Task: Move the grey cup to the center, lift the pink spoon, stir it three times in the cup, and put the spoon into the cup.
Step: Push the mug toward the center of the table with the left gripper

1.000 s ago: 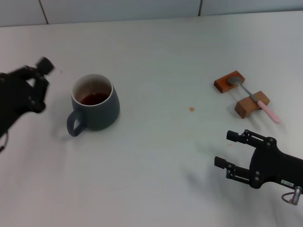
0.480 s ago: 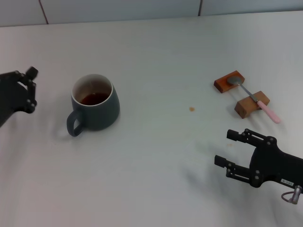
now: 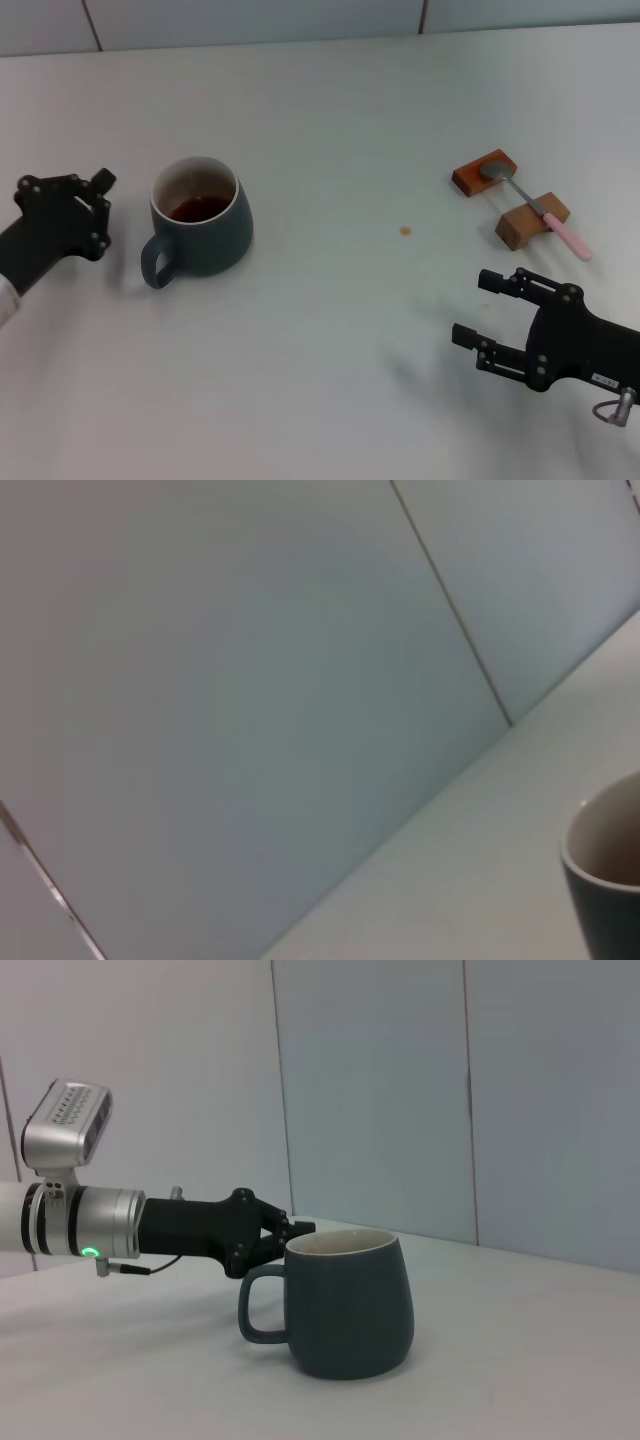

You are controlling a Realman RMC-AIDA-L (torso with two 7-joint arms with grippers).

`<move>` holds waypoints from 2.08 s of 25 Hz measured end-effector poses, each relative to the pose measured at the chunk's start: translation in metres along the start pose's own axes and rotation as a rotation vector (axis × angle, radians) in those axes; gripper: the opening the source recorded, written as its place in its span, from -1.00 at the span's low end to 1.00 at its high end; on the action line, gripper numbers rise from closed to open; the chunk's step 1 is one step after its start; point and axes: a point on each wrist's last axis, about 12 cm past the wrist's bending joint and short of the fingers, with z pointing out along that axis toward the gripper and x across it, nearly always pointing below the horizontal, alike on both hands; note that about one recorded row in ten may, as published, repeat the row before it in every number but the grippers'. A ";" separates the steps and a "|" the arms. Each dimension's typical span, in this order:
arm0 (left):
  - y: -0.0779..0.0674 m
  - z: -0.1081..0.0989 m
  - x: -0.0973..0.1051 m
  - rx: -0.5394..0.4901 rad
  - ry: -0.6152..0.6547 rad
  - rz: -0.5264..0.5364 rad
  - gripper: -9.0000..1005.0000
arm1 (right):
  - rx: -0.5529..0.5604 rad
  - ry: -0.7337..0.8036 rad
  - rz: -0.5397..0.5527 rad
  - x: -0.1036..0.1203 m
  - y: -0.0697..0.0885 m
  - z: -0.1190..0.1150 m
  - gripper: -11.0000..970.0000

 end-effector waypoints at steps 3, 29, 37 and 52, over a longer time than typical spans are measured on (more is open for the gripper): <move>-0.009 0.007 0.000 0.021 0.022 0.008 -0.97 | 0.001 0.002 -0.002 0.000 -0.001 0.001 0.52; -0.051 0.045 -0.025 0.116 0.002 -0.112 -0.95 | 0.002 0.007 -0.007 -0.001 -0.003 0.001 0.52; -0.065 0.055 -0.035 0.134 -0.008 -0.181 -0.94 | 0.001 0.006 -0.008 -0.001 -0.003 0.001 0.52; -0.086 0.065 -0.053 0.178 -0.035 -0.265 -0.93 | -0.001 0.006 -0.007 -0.001 -0.003 0.002 0.52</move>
